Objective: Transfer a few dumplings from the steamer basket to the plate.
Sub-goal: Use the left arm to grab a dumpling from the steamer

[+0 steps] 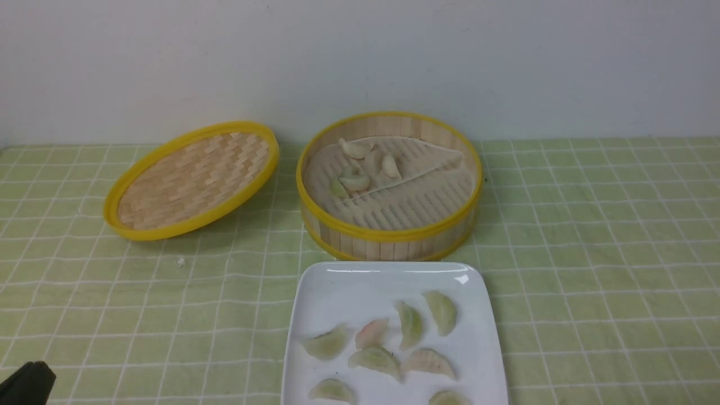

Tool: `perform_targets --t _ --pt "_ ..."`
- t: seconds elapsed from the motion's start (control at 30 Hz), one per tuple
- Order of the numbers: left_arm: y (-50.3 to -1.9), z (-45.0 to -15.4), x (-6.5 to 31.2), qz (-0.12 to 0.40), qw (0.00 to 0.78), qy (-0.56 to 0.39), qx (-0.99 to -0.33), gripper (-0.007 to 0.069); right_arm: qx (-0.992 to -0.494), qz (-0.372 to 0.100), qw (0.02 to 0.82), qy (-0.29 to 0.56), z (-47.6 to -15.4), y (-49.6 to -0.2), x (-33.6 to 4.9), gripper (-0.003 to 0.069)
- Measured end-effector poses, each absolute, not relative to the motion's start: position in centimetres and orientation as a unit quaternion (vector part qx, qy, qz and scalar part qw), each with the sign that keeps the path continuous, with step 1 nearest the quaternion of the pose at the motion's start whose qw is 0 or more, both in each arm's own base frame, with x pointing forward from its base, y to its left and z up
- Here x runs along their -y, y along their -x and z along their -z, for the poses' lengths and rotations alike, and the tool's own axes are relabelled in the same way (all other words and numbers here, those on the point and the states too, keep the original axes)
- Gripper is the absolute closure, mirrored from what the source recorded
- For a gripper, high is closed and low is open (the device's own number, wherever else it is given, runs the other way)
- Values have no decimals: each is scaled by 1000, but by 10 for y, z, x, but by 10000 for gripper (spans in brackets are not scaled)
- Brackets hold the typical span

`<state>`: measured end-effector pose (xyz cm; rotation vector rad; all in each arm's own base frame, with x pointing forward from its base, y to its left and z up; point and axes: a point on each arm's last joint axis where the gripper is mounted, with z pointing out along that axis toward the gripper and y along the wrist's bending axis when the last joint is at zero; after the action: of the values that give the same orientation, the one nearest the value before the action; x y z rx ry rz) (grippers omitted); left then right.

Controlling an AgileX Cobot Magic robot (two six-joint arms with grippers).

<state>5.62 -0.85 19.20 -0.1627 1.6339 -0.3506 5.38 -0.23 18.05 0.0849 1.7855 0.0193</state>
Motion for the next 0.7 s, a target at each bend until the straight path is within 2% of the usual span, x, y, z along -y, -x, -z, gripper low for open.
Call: perform_targets --t 0.1,0.17,0.33,0.47,0.57,0.6,0.63,0.7 --pt "-57 -201 6 185 695 107 -687 631 -777 -9 628 -37 -181 -54 2 673" --pt "-56 -211 2 212 728 148 -634 631 -775 -9 631 -37 -181 -54 2 673" --pt "-51 -231 -9 231 786 198 -538 631 -775 -9 631 -37 -181 -54 2 673" --pt "-38 -289 -8 250 817 176 -489 631 -775 -8 631 -36 -181 -54 2 673" --pt "-44 -336 0 245 796 138 -537 631 -775 -8 631 -36 -181 -54 2 673" --pt "-46 -338 2 242 788 132 -550 631 -775 -8 631 -36 -181 -54 2 673" --pt "-57 -361 7 235 761 112 -595 631 -775 -8 631 -36 -181 -54 2 673" --pt "-85 -384 19 208 670 64 -710 631 -775 -8 631 -36 -181 -54 2 673"
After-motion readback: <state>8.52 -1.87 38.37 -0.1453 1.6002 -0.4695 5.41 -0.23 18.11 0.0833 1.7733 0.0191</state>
